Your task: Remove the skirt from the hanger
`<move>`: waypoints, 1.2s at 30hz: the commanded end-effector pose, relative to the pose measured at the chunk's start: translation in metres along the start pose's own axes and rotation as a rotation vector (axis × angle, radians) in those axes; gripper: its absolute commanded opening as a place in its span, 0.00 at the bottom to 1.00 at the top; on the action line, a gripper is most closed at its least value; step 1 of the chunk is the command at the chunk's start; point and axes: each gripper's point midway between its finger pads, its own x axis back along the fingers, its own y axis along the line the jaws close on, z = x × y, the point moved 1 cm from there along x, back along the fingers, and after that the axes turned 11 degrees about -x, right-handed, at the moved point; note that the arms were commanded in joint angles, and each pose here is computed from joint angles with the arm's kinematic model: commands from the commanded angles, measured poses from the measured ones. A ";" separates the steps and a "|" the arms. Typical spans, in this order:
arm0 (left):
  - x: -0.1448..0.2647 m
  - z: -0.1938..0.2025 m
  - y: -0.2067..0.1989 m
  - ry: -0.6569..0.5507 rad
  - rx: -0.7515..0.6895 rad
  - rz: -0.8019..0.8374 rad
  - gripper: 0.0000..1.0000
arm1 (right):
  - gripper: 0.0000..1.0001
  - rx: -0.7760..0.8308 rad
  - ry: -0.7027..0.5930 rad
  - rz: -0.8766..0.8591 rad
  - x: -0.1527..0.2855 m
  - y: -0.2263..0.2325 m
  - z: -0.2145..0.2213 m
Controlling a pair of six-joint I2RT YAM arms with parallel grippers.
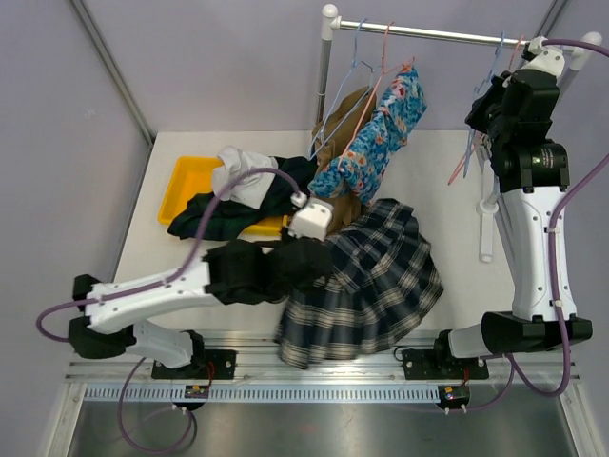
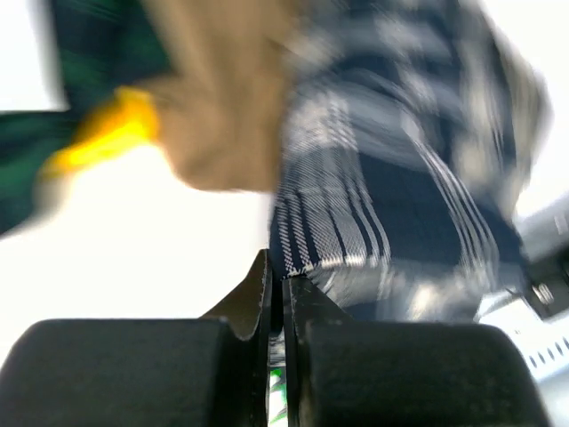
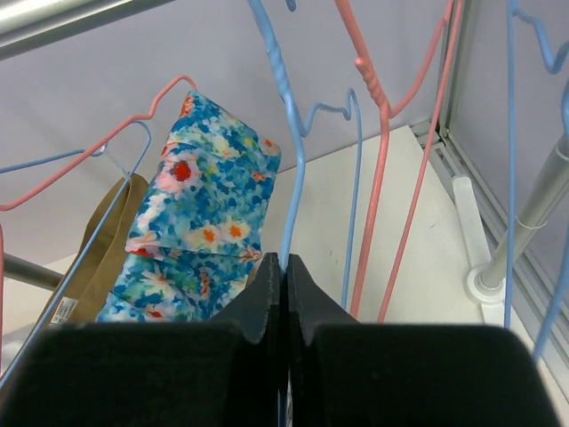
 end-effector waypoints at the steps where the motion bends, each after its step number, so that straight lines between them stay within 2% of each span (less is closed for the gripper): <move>1: 0.036 -0.024 0.084 -0.091 0.014 -0.234 0.00 | 0.00 0.000 -0.079 0.028 0.016 -0.009 -0.019; 2: 0.039 -0.033 0.106 -0.110 0.036 -0.244 0.00 | 0.00 0.000 -0.075 0.037 0.016 -0.011 -0.018; 4: 0.039 -0.043 0.123 -0.132 0.061 -0.236 0.00 | 0.08 0.003 -0.074 0.054 0.017 -0.015 -0.017; 5: 0.038 -0.052 0.139 -0.150 0.063 -0.254 0.00 | 0.30 0.006 -0.069 0.067 0.018 -0.018 -0.016; 7: 0.048 -0.074 0.157 -0.194 0.071 -0.285 0.00 | 0.64 0.012 -0.071 0.073 0.023 -0.021 -0.014; 8: 0.050 -0.082 0.176 -0.196 0.048 -0.333 0.00 | 0.77 0.011 -0.076 0.070 0.025 -0.021 -0.014; 9: 0.058 -0.103 0.187 -0.235 0.063 -0.353 0.00 | 0.94 0.007 -0.078 0.071 0.028 -0.023 -0.012; 10: 0.062 -0.115 0.198 -0.261 0.069 -0.373 0.00 | 0.99 0.003 -0.083 0.070 0.030 -0.024 -0.012; 12: 0.062 -0.139 0.224 -0.283 0.072 -0.403 0.00 | 1.00 -0.004 -0.085 0.067 0.032 -0.025 -0.010; 13: 0.085 -0.166 0.238 -0.376 0.114 -0.414 0.00 | 0.99 -0.004 -0.084 0.062 0.033 -0.025 -0.010; 14: 0.092 -0.178 0.253 -0.405 0.115 -0.441 0.00 | 0.99 -0.004 -0.082 0.061 0.034 -0.025 -0.009; 15: 0.081 -0.190 0.260 -0.407 0.113 -0.455 0.00 | 0.99 -0.004 -0.076 0.063 0.033 -0.026 -0.006; 17: 0.105 -0.223 0.289 -0.537 0.159 -0.491 0.00 | 0.99 -0.011 -0.085 0.058 0.036 -0.026 -0.008; 18: 0.092 -0.233 0.298 -0.542 0.163 -0.506 0.00 | 0.99 -0.014 -0.090 0.057 0.039 -0.027 -0.008; 20: 0.094 -0.254 0.322 -0.635 0.183 -0.550 0.00 | 1.00 -0.022 -0.100 0.047 0.042 -0.025 -0.010; 24: 0.078 -0.273 0.366 -0.731 0.139 -0.701 0.00 | 0.99 -0.037 -0.109 0.012 0.053 -0.020 -0.014; 27: 0.026 -0.260 0.399 -0.647 0.141 -0.762 0.00 | 1.00 -0.051 -0.116 -0.034 0.065 -0.014 -0.019; 29: -0.013 -0.234 0.416 -0.554 0.186 -0.782 0.00 | 0.99 -0.057 -0.131 -0.057 0.071 -0.010 -0.023; 30: -0.049 -0.205 0.416 -0.463 0.195 -0.758 0.00 | 0.99 -0.060 -0.140 -0.073 0.076 -0.008 -0.027; 32: -0.078 -0.174 0.415 -0.398 0.246 -0.733 0.00 | 0.99 -0.062 -0.142 -0.134 0.082 0.003 -0.030; 33: -0.093 -0.158 0.413 -0.360 0.253 -0.727 0.00 | 0.99 -0.051 -0.113 -0.223 0.087 0.018 -0.027; 35: -0.135 -0.111 0.408 -0.244 0.287 -0.703 0.10 | 0.98 -0.044 -0.102 -0.345 0.097 0.038 -0.029; 36: -0.150 -0.090 0.405 -0.172 0.295 -0.692 0.21 | 0.98 -0.030 -0.058 -0.446 0.103 0.054 -0.023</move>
